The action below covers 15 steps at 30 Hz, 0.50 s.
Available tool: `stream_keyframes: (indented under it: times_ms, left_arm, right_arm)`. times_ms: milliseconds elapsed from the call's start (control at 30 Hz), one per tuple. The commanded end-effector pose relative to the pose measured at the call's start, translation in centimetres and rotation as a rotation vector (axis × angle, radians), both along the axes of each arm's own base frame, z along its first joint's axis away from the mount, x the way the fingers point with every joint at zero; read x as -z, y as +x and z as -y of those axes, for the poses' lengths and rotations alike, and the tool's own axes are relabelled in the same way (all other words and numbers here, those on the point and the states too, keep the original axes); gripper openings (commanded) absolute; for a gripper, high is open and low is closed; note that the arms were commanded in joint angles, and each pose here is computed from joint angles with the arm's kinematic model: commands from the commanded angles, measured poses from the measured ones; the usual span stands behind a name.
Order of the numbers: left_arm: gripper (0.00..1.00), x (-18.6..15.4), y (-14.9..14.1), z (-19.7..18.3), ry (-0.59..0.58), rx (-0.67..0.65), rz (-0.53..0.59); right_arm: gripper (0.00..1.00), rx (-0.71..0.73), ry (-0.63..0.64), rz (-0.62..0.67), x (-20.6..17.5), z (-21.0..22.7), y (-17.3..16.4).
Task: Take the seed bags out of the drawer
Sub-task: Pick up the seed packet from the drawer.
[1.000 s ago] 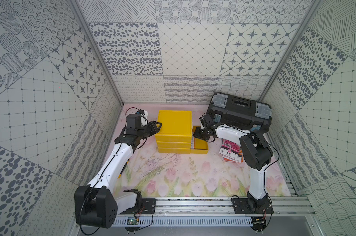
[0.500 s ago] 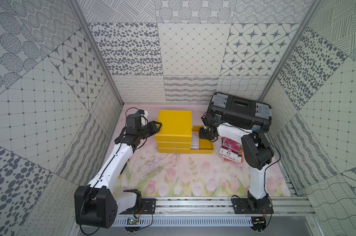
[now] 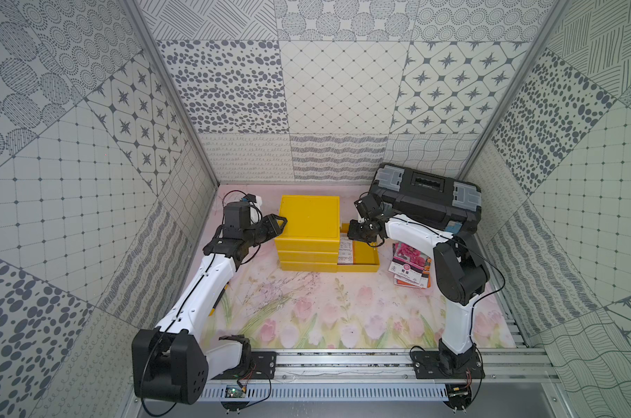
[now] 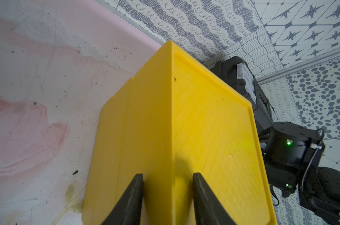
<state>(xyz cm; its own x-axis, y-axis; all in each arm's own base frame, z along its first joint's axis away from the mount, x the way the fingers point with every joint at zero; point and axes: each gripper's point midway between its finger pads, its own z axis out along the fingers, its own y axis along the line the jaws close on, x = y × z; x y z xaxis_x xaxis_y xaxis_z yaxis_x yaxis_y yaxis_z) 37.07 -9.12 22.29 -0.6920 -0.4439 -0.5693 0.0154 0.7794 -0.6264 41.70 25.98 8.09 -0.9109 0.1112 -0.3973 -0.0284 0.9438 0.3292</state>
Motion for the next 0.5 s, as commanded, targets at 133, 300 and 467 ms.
stream_keyframes:
  times_ms: [133, 300, 467]
  left_arm:
    - [0.43, 7.3, -6.8, 0.2, -0.002, 0.041, -0.41]
    - [0.43, 7.3, -6.8, 0.2, -0.001, 0.042, -0.412]
    - [0.43, 7.3, -6.8, 0.2, -0.001, 0.042, -0.412]
  right_arm:
    - [0.47, -0.005, -0.005, -0.044, 2.3, -0.6, -0.6]
    - [0.5, -0.007, -0.016, -0.068, 3.7, -0.8, -0.8]
    - [0.51, -0.006, -0.029, -0.086, 4.8, -0.9, -1.0]
